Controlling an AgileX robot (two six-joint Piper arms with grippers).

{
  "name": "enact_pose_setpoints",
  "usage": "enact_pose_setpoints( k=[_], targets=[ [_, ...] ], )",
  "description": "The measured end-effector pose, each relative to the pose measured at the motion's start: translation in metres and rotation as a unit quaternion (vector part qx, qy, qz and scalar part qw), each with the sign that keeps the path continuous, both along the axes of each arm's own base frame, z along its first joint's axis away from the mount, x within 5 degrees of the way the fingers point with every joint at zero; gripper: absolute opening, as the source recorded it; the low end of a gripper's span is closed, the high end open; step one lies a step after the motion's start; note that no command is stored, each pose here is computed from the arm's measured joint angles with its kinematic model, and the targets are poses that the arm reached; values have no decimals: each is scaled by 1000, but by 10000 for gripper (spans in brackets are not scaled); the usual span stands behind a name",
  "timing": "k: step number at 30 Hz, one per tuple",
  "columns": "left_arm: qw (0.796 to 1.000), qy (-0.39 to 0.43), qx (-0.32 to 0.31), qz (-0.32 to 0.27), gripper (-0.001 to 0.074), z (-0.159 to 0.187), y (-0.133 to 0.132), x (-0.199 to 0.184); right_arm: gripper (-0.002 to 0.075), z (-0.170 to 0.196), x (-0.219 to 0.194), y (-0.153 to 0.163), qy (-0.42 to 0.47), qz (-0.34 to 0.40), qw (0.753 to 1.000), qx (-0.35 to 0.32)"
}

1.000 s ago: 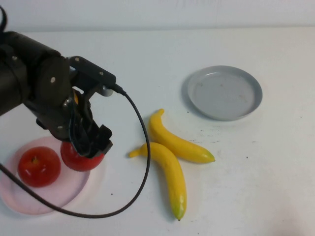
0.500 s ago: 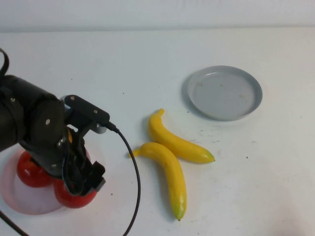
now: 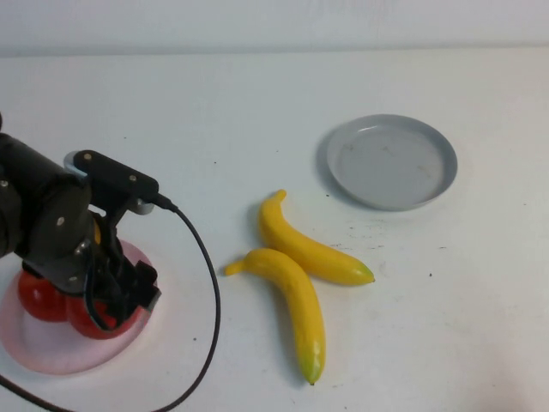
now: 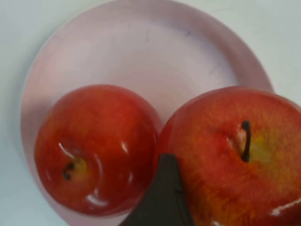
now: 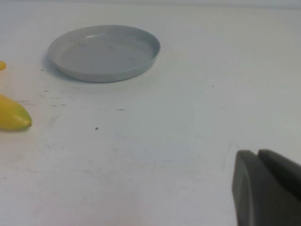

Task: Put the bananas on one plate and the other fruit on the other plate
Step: Put one type of fruit in the left plate

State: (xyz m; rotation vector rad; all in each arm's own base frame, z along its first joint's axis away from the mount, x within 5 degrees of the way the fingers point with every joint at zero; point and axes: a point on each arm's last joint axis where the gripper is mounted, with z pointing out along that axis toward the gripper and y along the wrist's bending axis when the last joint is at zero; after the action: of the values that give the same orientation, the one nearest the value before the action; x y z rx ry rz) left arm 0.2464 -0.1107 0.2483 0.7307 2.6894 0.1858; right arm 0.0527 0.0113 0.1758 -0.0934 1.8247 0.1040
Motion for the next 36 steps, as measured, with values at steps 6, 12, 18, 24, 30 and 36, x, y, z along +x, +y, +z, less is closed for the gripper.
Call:
enact_pose_setpoints(
  k=[6, 12, 18, 24, 30, 36],
  targets=[
    [1000, -9, -7, 26, 567, 1, 12, 7, -15, 0, 0, 0, 0, 0, 1000, 0],
    [1000, -13, -9, 26, 567, 1, 12, 8, -15, 0, 0, 0, 0, 0, 1000, 0],
    [1000, -13, -9, 26, 575, 1, 12, 8, -15, 0, 0, 0, 0, 0, 1000, 0],
    [999, -13, -10, 28, 625, 1, 12, 8, -15, 0, 0, 0, 0, 0, 1000, 0],
    [999, -14, -12, 30, 631, 1, 11, 8, -15, 0, 0, 0, 0, 0, 1000, 0],
    [999, -16, -14, 31, 627, 1, 11, 8, -15, 0, 0, 0, 0, 0, 1000, 0]
  ],
)
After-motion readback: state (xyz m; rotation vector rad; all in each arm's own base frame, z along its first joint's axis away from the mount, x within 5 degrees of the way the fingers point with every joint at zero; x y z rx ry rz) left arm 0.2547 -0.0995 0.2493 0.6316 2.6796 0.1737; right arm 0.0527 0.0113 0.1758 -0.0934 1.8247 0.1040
